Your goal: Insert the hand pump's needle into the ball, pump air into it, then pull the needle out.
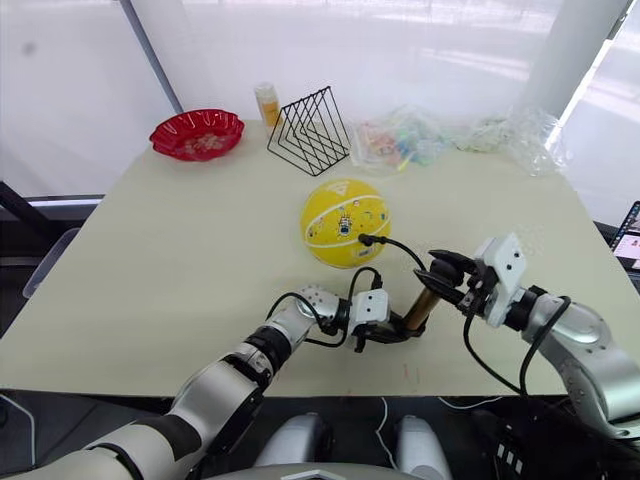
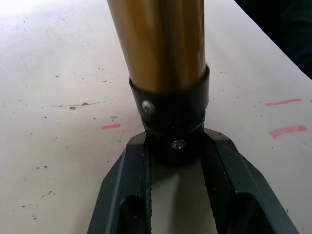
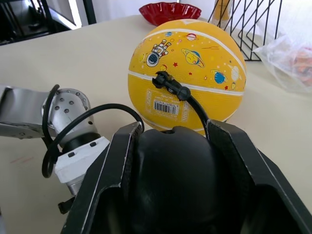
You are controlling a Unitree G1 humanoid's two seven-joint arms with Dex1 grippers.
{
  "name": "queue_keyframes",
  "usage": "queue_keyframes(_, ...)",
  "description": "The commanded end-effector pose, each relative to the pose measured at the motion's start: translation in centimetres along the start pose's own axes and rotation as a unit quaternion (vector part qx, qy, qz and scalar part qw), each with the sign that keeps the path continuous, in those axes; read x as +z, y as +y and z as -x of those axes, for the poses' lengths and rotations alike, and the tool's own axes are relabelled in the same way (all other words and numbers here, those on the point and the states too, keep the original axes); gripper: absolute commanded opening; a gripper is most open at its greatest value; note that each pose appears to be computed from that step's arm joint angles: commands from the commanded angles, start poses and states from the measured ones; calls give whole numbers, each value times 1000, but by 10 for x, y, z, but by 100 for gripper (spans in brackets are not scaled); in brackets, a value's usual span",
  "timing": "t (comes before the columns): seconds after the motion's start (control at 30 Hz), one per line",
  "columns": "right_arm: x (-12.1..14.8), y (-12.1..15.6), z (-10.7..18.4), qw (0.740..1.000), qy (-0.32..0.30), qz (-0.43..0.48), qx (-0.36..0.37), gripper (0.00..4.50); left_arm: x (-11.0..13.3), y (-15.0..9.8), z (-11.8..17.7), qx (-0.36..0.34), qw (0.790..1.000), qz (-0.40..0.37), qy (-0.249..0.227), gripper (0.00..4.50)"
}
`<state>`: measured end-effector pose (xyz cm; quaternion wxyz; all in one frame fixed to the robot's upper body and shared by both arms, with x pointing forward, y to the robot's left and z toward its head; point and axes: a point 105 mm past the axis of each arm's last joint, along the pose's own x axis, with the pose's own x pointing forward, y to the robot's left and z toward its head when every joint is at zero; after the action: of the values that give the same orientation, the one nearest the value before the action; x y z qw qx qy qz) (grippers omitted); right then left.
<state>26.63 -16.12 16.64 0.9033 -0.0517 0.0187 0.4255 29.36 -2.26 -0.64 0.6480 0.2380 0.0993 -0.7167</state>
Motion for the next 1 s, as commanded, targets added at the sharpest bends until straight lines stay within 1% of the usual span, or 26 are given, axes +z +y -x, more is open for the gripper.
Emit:
queue_keyframes(0.03, 89, -15, 27, 993, -90, 77, -28, 165, -63, -50, 7, -86, 988, 69, 110, 100)
queue_keyframes(0.07, 108, -18, 34, 990, -102, 92, -32, 165, -63, -50, 7, -86, 988, 69, 110, 100)
queue_keyframes(0.13, 133, -18, 43, 987, -117, 107, -37, 165, -63, -49, 7, -87, 988, 68, 111, 100)
queue_keyframes(0.2, 149, -17, 47, 985, -126, 113, -40, 165, -63, -49, 7, -87, 988, 68, 111, 100)
queue_keyframes(0.27, 156, -15, 49, 985, -127, 113, -39, 165, -63, -50, 7, -87, 988, 67, 111, 100)
queue_keyframes(0.33, 153, -14, 47, 987, -115, 108, -39, 165, -63, -50, 7, -87, 988, 67, 111, 100)
queue_keyframes(0.4, 134, -14, 41, 991, -90, 88, -39, 165, -63, -50, 7, -88, 988, 67, 111, 100)
queue_keyframes(0.43, 108, -15, 34, 995, -36, 85, -39, 165, -63, -50, 7, -88, 988, 67, 111, 100)
queue_keyframes(0.47, 85, -12, 29, 997, -4, 68, -29, 165, -63, -50, 6, -88, 988, 67, 111, 100)
queue_keyframes(0.53, 50, -8, 20, 999, 26, 29, -27, 165, -63, -50, 6, -87, 988, 67, 110, 100)
queue_keyframes(0.7, -5, -2, 4, 998, 46, -13, -32, 165, -63, -49, 7, -83, 988, 67, 111, 100)
queue_keyframes(0.77, -19, 1, 1, 998, 58, -13, -28, 165, -63, -49, 7, -83, 988, 67, 111, 100)
queue_keyframes(0.83, -41, 6, -6, 997, 66, -29, -25, 165, -63, -49, 7, -82, 988, 67, 110, 100)
queue_keyframes(0.87, -54, 8, -7, 996, 84, -25, -19, 165, -63, -49, 7, -82, 988, 68, 110, 100)
queue_keyframes(0.93, -58, 9, -10, 996, 80, -26, -19, 165, -63, -49, 7, -82, 988, 67, 110, 100)
queue_keyframes(1.0, -38, 4, -10, 999, 45, -11, -19, 165, -63, -49, 7, -82, 988, 67, 110, 100)
